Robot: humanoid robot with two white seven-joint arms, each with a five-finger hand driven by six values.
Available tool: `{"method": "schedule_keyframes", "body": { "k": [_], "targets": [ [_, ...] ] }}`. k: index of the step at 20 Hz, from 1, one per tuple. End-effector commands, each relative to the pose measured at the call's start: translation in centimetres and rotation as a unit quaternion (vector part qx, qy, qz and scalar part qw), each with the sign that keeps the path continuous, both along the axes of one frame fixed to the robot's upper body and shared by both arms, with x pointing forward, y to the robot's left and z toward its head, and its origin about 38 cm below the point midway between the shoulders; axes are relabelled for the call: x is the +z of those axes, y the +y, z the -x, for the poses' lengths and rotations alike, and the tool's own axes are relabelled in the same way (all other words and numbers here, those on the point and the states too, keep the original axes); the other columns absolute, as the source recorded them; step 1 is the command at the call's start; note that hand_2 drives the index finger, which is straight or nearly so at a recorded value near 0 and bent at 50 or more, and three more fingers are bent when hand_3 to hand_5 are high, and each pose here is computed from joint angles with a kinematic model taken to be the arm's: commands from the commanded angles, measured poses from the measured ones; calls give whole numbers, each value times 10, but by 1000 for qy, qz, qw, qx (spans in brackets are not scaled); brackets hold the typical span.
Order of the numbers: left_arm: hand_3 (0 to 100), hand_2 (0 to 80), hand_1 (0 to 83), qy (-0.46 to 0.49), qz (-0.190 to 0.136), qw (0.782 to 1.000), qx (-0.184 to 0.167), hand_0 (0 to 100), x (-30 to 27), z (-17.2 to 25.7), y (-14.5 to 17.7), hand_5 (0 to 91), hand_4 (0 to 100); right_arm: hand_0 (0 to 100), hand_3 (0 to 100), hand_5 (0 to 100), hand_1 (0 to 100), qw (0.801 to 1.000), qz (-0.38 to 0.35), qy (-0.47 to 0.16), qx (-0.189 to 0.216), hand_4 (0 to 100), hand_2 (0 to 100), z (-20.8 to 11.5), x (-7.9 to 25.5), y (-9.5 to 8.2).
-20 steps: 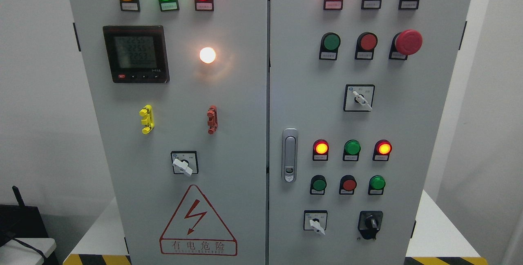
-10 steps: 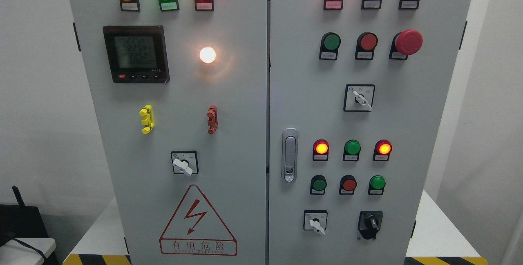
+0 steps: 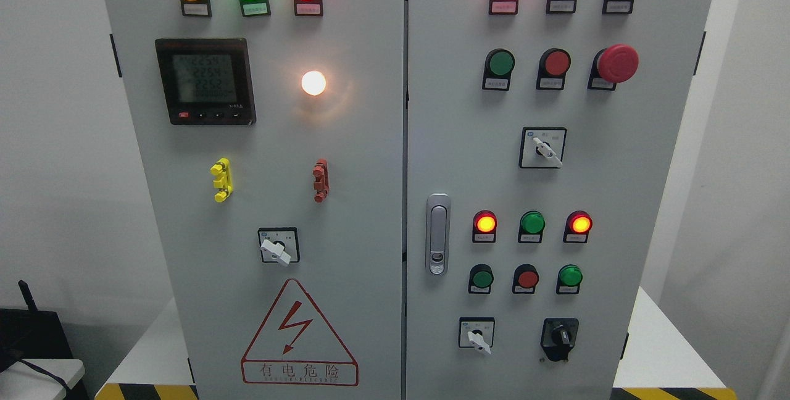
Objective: Trip black knob to open circuit
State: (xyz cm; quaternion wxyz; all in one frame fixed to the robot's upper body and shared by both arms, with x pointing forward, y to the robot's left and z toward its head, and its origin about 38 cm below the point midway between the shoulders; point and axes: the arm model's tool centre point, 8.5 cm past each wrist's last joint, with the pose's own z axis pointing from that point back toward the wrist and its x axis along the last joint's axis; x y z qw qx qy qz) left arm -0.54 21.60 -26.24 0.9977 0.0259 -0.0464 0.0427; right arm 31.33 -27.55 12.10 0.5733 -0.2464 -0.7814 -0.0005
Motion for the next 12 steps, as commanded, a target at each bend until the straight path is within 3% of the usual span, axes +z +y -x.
{"method": "schedule_keyframes", "body": {
  "k": [1,12],
  "targets": [
    [0,0,389,-4,0,1000,-17,120,0,-5,0,0,0,251,841,942,755,1000,6,-13,11,880,441,-27,10,12],
    [0,0,389,-4,0,1000,-17,120,0,-5,0,0,0,271,841,942,756,1000,-5,4,-1,881,442,-57,20,31]
  ]
}}
